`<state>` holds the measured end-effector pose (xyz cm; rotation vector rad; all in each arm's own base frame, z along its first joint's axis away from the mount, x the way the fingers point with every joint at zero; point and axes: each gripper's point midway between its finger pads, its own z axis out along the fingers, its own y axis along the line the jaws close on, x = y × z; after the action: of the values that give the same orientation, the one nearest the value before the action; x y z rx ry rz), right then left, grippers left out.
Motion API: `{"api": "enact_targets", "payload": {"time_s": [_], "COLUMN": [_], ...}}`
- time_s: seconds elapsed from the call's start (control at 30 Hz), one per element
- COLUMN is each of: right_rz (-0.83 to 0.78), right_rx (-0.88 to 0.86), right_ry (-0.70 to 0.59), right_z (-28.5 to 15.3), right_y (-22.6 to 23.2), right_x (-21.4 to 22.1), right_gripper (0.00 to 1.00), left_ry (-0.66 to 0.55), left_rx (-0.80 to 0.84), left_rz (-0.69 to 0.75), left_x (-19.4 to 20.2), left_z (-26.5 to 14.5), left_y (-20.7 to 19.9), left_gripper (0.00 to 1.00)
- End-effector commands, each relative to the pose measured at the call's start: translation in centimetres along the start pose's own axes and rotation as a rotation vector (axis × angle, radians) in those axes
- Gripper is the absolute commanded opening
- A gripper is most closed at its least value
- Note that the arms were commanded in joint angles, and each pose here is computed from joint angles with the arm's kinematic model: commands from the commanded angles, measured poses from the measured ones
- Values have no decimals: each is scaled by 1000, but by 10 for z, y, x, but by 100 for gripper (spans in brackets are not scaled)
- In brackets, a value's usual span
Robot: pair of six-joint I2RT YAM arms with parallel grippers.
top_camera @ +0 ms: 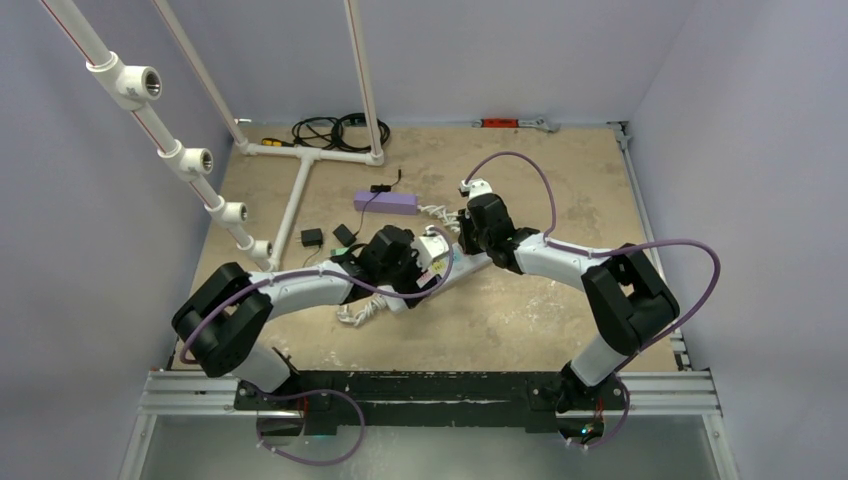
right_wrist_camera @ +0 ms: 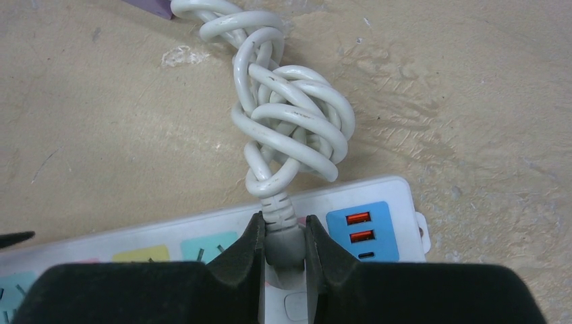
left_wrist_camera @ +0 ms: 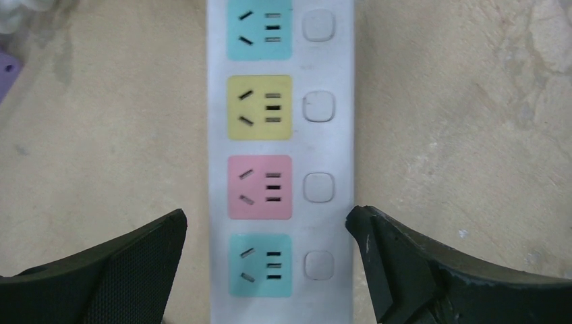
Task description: Pull the plug off the socket
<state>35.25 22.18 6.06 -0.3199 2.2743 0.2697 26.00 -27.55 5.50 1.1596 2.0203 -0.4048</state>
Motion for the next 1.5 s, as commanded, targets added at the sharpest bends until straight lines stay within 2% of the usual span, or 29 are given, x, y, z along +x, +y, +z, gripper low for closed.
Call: {"api": "enact_targets", "payload": {"time_s": [0.0, 0.17, 0.2, 0.27, 0.43, 0.57, 0.7, 0.8, 0.97, 1.2, 1.3, 1.47], "right_rz": [28, 28, 28, 28, 28, 30, 38, 40, 30, 4, 26, 73], "right_rx": [-90, -82, -81, -80, -78, -70, -43, 25, 25, 15, -53, -109], "right_ry": [-21, -16, -12, -14, -9, -8, -17, -39, -52, -32, -6, 21], "right_z": [-7, -4, -3, -3, -1, 0, -1, -4, -6, -2, 0, 2], "right_y": [17, 15, 15, 15, 15, 13, 9, -3, -1, 11, 23, 17], "right_x": [-10, -8, -7, -8, -6, -5, -7, -11, -12, -5, -1, 0], "right_gripper": [0, 0, 0, 0, 0, 0, 0, 0, 0, 0, 0, 0], "left_ry": [-2, 43, 81, 109, 102, 135, 165, 184, 222, 219, 226, 258], "left_rx": [82, 100, 96, 47, 43, 66, 61, 79, 101, 109, 104, 85], "left_rz": [5, -16, -23, -32, -45, -56, -61, -68, -75, -76, -74, -63], "left_x": [-4, 2, 10, 14, 15, 22, 29, 32, 37, 34, 34, 39], "left_z": [11, 19, 19, 20, 20, 26, 29, 33, 39, 38, 37, 38], "left_y": [-13, -15, -15, -7, -7, -11, -11, -14, -17, -18, -17, -13], "left_gripper": [94, 94, 93, 93, 91, 76, 55, 42, 23, 14, 10, 0]}}
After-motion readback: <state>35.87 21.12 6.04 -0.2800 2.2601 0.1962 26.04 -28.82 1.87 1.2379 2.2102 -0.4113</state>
